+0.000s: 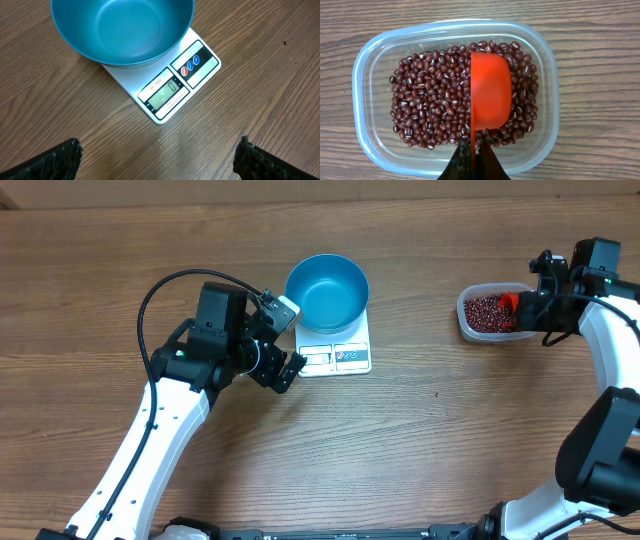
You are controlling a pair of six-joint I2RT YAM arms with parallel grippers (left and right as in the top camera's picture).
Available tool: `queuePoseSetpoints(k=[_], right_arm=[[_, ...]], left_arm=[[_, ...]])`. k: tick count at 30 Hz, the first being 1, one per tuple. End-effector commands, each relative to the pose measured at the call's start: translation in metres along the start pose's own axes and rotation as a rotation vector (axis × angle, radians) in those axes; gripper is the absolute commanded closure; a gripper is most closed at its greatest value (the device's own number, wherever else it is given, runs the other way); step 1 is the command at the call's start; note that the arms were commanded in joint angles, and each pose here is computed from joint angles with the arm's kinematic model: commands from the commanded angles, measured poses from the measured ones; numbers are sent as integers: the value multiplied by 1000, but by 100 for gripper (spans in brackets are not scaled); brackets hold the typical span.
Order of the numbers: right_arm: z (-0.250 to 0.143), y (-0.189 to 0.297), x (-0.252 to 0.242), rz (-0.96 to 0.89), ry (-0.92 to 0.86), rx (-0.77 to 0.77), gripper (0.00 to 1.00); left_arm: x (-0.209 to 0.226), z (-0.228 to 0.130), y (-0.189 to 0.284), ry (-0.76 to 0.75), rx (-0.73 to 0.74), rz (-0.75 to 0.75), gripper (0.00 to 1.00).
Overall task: Scoop item into bowl and weigh 150g on scale
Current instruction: 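Dip the red scoop into the beans and scoop them up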
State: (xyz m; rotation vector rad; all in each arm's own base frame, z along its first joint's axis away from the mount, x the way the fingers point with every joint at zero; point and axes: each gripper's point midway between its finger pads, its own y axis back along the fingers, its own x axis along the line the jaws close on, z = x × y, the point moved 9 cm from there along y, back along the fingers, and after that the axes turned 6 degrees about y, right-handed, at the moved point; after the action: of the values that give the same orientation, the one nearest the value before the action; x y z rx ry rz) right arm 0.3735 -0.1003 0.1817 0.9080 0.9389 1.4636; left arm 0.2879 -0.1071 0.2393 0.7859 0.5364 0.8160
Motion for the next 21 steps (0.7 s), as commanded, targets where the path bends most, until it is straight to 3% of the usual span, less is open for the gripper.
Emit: queuePoseSetpoints(k=[1, 12, 21], right_arm=[[-8, -10, 2, 29, -11, 31, 96], [-36, -29, 24, 231, -45, 79, 96], [-34, -27, 34, 358, -57, 37, 96]], left_arm=[[-5, 1, 4, -32, -17, -22, 0], [-5, 1, 4, -32, -17, -22, 0], [-5, 1, 4, -32, -17, -22, 0]])
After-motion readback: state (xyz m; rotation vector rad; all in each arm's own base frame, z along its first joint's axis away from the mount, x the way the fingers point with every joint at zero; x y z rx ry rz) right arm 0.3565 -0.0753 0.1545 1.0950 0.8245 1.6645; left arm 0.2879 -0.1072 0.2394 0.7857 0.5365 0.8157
